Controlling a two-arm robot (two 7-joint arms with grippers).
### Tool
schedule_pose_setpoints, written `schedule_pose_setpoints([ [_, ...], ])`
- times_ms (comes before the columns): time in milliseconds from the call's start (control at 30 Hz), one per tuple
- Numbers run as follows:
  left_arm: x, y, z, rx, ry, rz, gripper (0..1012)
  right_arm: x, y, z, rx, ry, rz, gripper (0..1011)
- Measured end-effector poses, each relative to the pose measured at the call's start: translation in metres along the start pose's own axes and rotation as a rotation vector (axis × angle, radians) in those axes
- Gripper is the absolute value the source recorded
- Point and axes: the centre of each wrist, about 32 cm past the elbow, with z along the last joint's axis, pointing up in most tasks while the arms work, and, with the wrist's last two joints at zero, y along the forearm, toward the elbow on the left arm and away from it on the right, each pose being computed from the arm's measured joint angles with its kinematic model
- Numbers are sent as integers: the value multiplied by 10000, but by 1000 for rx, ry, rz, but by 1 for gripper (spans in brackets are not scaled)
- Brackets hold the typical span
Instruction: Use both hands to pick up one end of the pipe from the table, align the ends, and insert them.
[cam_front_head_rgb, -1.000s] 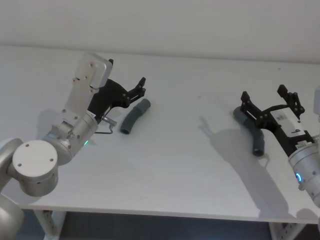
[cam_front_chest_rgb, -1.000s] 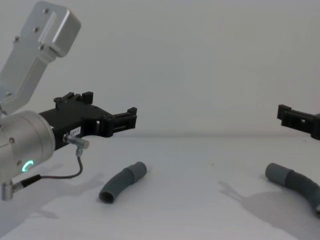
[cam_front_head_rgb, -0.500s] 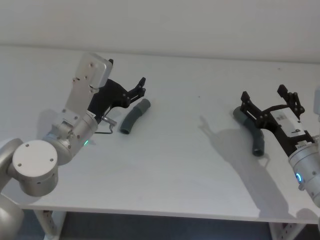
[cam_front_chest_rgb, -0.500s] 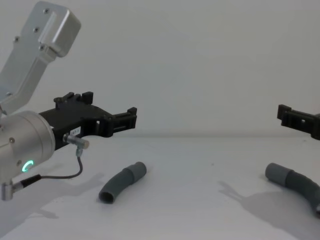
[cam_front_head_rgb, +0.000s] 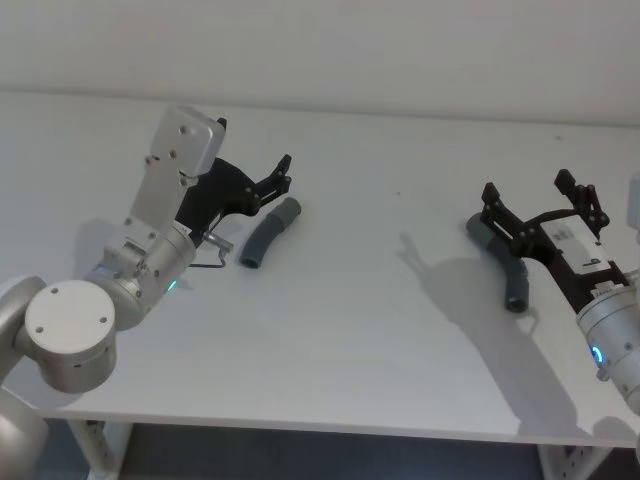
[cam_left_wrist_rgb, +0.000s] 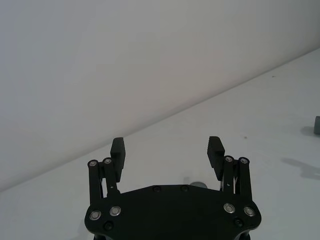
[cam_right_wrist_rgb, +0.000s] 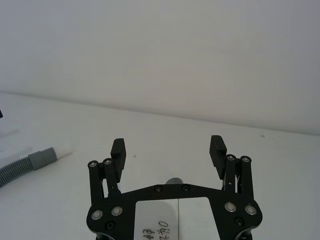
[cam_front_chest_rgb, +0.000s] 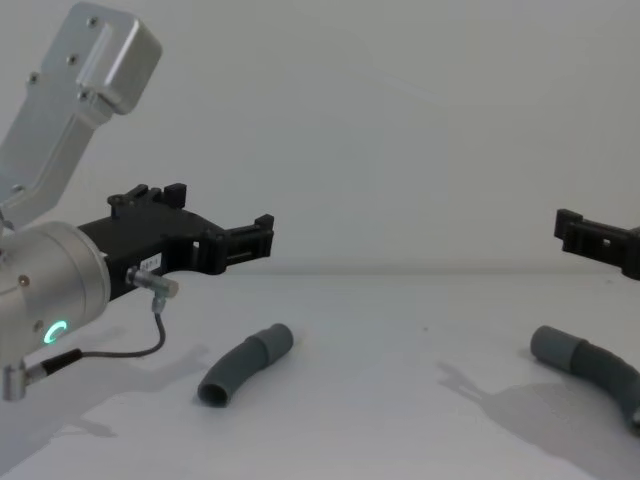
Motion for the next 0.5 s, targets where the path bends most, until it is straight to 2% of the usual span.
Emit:
schedule_pose_setpoints([
  [300,-3,-4,4,7,3,-5,1001,0,0,0,0,0,0,1001],
  [500,0,-21,45,42,22,-30,1001,0,0,0,0,0,0,1001],
])
